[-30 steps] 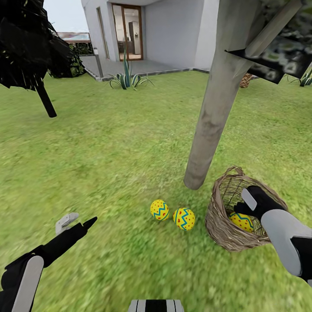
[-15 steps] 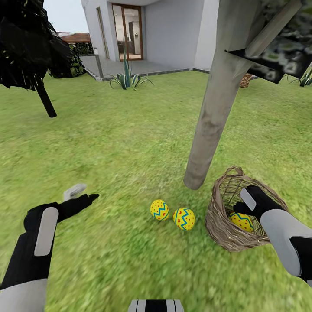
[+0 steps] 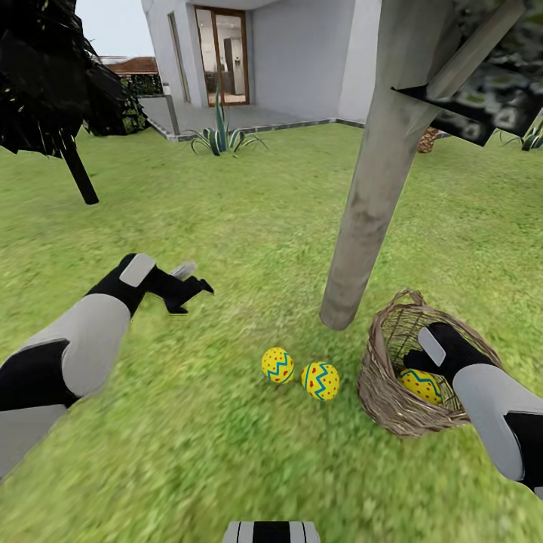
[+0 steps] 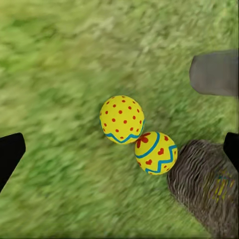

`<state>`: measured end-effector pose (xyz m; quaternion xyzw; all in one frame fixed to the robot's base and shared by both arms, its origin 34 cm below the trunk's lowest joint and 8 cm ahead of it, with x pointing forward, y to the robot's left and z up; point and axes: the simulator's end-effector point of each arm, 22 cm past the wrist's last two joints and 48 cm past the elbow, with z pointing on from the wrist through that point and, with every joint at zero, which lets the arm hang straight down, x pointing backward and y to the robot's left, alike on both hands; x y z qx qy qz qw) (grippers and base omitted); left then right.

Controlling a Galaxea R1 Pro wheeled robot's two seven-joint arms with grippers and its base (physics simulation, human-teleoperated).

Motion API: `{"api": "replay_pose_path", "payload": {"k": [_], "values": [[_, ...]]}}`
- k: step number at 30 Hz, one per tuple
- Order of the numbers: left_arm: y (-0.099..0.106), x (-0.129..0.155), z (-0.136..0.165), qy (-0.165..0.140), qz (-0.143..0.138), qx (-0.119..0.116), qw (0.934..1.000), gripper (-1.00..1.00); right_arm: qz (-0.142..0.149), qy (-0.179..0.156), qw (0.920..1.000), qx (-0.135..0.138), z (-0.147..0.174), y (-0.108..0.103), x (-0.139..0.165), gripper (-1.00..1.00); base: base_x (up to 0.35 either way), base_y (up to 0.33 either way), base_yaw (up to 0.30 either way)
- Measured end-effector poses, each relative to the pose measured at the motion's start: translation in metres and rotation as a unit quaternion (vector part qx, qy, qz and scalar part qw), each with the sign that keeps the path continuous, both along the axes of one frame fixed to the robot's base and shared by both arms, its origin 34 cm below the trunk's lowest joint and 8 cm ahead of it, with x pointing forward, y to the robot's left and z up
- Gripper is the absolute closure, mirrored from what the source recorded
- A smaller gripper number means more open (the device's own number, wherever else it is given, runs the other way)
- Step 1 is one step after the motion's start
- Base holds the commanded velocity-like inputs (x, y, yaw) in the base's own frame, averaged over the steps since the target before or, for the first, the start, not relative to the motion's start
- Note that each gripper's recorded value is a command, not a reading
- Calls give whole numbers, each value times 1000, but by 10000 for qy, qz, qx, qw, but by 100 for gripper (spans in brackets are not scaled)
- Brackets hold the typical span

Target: Take the three Easter eggs out of the wicker basket on the lawn in the garden, then place them on the lawn next to a single tree (choose any tree) so that all three eggs are next to the same tree and none are left in the basket.

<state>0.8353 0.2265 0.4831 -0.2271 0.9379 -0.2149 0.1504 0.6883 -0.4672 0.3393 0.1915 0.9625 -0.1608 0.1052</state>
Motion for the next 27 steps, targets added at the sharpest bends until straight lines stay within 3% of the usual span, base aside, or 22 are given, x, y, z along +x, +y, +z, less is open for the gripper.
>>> {"api": "replay_pose_path", "payload": {"k": [4,15,27], "values": [[-11,14,28,-14,-88,-104,9999,-100,27,-143,9999,28,5,2,9,-100,0,0,0],[-27,26,50,-354,-193,-640,9971,-100,48,-746,9971,-105,28,-2,40,-100,0,0,0],[-27,27,48,-343,-213,-648,9971,-100,50,-790,9968,-115,26,-1,43,-100,0,0,0]]}}
